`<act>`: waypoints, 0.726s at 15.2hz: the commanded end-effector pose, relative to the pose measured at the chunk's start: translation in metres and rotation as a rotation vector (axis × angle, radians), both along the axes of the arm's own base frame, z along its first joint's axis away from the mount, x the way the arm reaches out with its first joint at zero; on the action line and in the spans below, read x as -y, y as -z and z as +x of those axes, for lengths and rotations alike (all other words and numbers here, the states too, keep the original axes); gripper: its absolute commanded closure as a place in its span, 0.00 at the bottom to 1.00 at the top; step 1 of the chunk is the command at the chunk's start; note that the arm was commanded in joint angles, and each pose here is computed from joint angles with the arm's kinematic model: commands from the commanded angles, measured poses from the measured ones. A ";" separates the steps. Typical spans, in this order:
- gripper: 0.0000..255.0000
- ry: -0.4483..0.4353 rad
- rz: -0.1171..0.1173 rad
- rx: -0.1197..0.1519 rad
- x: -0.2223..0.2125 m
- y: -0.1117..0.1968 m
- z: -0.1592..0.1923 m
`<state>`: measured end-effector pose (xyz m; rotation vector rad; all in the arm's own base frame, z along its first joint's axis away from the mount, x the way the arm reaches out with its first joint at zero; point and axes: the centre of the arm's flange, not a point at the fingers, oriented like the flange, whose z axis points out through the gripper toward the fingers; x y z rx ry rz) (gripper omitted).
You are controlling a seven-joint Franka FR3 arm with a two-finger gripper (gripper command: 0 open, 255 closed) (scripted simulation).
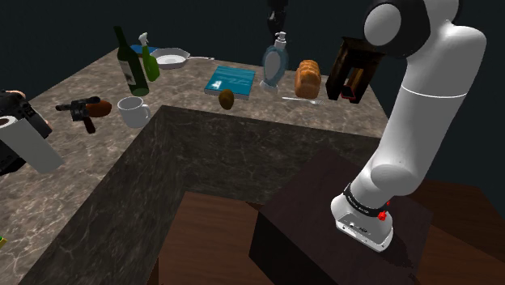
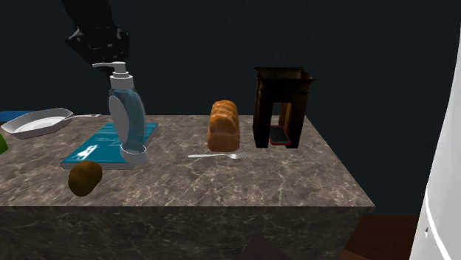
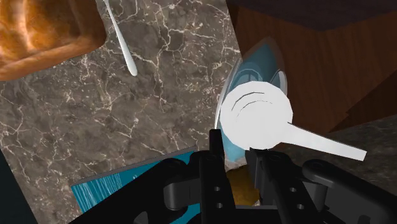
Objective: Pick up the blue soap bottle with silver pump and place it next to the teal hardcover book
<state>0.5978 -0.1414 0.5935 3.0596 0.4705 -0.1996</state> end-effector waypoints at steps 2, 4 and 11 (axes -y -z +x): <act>1.00 0.001 0.000 0.002 -0.021 0.024 0.024; 1.00 0.001 0.000 0.002 -0.035 0.039 0.040; 1.00 0.001 0.000 0.002 -0.050 0.083 0.058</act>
